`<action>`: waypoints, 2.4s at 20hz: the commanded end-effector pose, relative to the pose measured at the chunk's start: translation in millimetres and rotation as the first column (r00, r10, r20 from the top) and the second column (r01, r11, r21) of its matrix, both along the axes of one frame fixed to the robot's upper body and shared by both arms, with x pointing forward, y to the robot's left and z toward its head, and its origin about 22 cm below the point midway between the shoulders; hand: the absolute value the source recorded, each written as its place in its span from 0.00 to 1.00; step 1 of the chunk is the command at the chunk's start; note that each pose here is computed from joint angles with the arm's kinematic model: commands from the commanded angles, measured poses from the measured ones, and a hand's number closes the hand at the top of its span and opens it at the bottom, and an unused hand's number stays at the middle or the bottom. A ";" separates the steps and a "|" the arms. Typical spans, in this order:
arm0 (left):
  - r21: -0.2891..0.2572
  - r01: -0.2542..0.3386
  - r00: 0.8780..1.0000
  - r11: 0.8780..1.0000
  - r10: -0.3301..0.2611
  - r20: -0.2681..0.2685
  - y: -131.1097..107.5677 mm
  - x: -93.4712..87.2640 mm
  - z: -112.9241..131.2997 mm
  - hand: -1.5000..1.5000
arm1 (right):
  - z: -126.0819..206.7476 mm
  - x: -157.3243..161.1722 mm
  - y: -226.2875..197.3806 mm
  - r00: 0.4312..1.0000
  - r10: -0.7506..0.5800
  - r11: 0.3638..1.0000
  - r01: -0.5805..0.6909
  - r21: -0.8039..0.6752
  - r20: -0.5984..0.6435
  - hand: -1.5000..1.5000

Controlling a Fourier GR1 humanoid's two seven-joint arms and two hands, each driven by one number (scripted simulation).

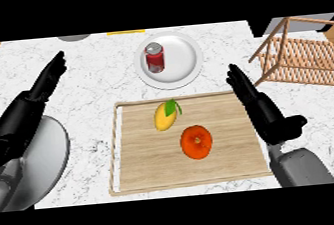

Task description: Pick the squash from the tray and place it in the tiered shelf

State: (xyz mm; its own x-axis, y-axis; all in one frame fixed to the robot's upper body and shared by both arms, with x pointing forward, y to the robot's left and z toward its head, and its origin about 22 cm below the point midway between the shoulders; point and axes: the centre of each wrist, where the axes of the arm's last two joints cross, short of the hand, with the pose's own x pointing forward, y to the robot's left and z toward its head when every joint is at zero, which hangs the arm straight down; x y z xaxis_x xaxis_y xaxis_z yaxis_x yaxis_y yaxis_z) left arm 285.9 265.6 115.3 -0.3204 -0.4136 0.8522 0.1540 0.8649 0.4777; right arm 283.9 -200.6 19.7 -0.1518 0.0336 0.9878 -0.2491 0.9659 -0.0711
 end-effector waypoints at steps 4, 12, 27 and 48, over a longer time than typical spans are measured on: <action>-0.113 -0.143 0.982 0.983 0.128 -0.136 -14.0 -1.8 -52.3 0.50 | 48.9 17.9 -17.6 0.990 -0.134 0.990 0.132 -0.038 -0.053 0.00; -0.192 -0.202 0.954 0.960 0.149 -0.261 -16.6 -15.7 -83.3 0.50 | -12.7 -7.5 -73.8 0.751 -0.658 0.704 0.641 -0.305 0.059 1.00; -0.201 -0.211 0.950 0.956 0.153 -0.271 -29.7 9.6 -98.0 0.50 | 19.8 -66.9 -21.3 0.921 -0.386 0.885 0.386 -0.262 0.052 0.00; -0.196 -0.188 0.956 0.962 0.133 -0.262 -45.1 5.9 -109.4 0.50 | 172.7 -50.7 64.3 0.950 -0.256 0.548 -0.010 -0.837 -0.180 0.00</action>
